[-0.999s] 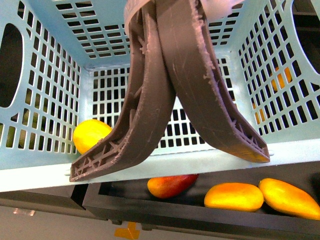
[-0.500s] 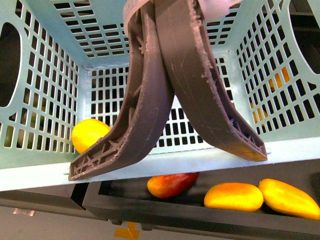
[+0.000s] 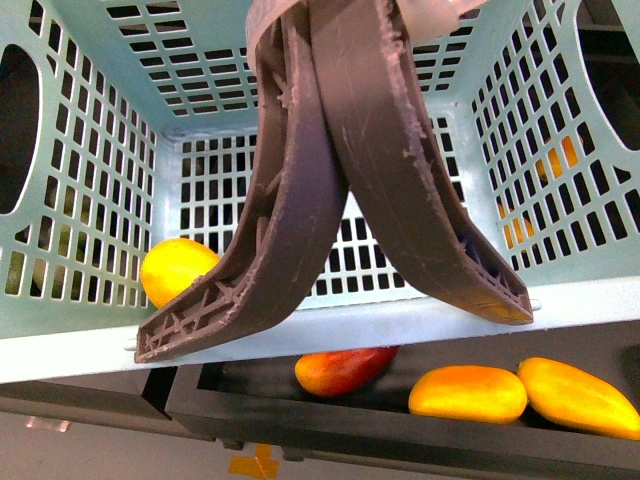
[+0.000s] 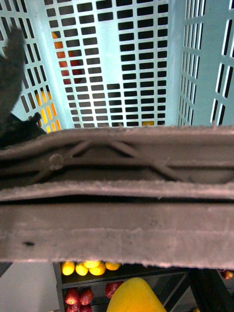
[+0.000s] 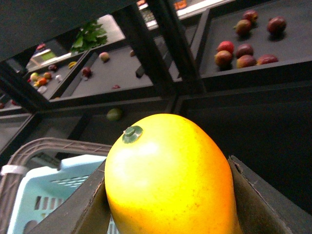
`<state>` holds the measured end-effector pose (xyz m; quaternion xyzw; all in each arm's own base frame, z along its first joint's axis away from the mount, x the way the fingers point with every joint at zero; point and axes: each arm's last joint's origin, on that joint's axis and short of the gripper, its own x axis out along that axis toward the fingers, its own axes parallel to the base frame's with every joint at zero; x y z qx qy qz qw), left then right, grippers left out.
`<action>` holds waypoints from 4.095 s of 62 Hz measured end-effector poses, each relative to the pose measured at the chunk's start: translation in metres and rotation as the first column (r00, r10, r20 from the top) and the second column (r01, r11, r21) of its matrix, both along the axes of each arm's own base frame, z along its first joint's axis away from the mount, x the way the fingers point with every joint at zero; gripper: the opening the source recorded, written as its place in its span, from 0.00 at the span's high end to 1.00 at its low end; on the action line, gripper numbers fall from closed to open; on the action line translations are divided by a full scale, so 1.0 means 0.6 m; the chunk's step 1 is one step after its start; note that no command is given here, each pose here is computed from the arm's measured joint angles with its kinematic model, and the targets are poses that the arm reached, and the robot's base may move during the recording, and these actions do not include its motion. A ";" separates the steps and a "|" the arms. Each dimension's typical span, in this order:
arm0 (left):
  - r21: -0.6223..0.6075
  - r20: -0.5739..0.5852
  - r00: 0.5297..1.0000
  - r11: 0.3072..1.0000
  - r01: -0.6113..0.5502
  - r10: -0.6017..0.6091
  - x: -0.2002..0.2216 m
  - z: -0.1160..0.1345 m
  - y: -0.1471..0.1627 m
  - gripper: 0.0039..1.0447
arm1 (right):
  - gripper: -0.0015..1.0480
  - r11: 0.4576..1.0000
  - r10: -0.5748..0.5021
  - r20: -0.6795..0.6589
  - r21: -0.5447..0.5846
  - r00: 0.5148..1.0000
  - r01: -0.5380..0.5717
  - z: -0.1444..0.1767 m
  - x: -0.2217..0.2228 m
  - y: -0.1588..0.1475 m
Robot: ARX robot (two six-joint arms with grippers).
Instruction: Pick lemon and mango into basket
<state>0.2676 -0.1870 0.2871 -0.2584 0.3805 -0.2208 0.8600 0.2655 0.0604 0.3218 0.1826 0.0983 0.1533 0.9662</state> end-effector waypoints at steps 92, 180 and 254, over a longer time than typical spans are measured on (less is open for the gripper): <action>0.002 -0.001 1.000 1.000 0.000 0.000 0.000 -0.001 -0.001 0.87 | 0.98 0.889 -0.259 0.239 -0.321 0.936 0.328 -0.201 -0.201 -0.100; 0.001 -0.002 1.000 1.000 0.002 -0.002 0.000 -0.001 -0.001 0.87 | 0.98 0.888 -0.260 0.255 -0.316 0.932 0.334 -0.252 -0.280 -0.100; -0.008 -0.010 1.000 1.000 0.013 -0.013 -0.002 -0.001 -0.005 0.87 | 0.08 0.887 -0.261 0.262 -0.314 0.929 0.337 -0.251 -0.282 -0.100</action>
